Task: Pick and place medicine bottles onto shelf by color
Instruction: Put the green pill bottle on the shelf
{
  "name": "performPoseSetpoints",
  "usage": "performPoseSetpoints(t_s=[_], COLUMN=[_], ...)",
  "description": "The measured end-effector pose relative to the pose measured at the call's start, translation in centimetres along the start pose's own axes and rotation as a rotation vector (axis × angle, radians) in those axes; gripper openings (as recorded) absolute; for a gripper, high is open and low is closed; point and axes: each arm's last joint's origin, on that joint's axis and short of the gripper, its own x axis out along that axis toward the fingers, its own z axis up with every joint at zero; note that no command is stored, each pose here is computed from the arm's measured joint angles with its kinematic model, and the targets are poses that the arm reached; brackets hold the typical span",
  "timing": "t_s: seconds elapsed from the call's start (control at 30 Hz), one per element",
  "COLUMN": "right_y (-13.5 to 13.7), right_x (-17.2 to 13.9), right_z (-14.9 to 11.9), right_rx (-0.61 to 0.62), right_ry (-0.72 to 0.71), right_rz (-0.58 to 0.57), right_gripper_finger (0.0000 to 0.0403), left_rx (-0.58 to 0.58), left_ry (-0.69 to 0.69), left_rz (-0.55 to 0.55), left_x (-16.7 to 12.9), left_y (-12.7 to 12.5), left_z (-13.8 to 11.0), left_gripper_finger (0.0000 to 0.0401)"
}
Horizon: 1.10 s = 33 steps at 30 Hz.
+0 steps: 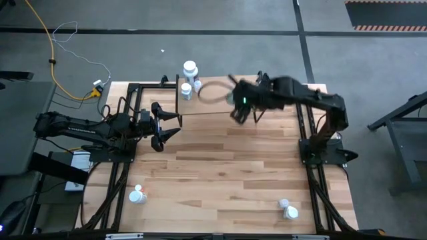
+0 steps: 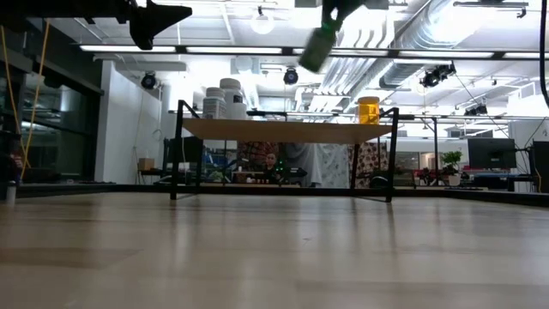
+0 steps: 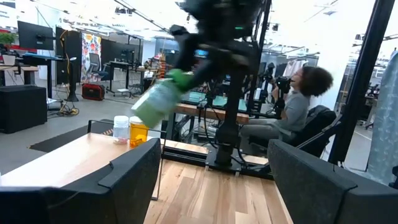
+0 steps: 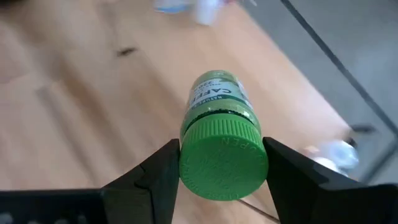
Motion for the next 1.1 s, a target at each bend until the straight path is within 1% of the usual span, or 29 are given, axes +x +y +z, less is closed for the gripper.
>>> performPoseSetpoints(t_s=[0.07,0.17,0.27,0.37,0.5,0.67,0.93,1.1], right_y=[-2.0,-4.6,-6.3,-7.4,-7.7,-7.4,-8.0,-8.2], right_x=[0.9,2.1,3.0,3.8,4.8,5.9,6.3,6.7], right_z=[0.5,0.9,1.0,1.0,0.6,-0.1,0.0,-0.4], right_rx=[0.07,0.171,0.248,0.293,0.308,0.314,0.337,0.356], right_ry=[0.034,0.101,0.15,0.183,0.235,0.296,0.29,0.36], right_rz=[-0.028,-0.02,-0.004,0.016,0.036,0.058,0.047,0.054], right_gripper_finger=[0.0187,0.0187,0.0188,0.0188,0.0188,0.0188,0.0188,0.0189], left_rx=[0.0,0.0,0.0,0.0,0.0,0.0,-0.007,-0.007], left_ry=[0.0,0.0,0.0,0.0,0.0,0.0,0.0,0.0], left_rz=[0.0,0.0,0.0,0.0,0.0,0.0,0.0,0.0], left_x=[0.0,0.0,0.0,0.0,0.0,0.0,0.0,0.0], left_y=[0.0,0.0,0.0,0.0,0.0,0.0,0.0,0.0], left_z=[0.0,0.0,0.0,0.0,0.0,0.0,0.0,0.0], left_gripper_finger=[0.0287,0.0287,0.0287,0.0287,0.0287,0.0287,0.0287,0.0287])
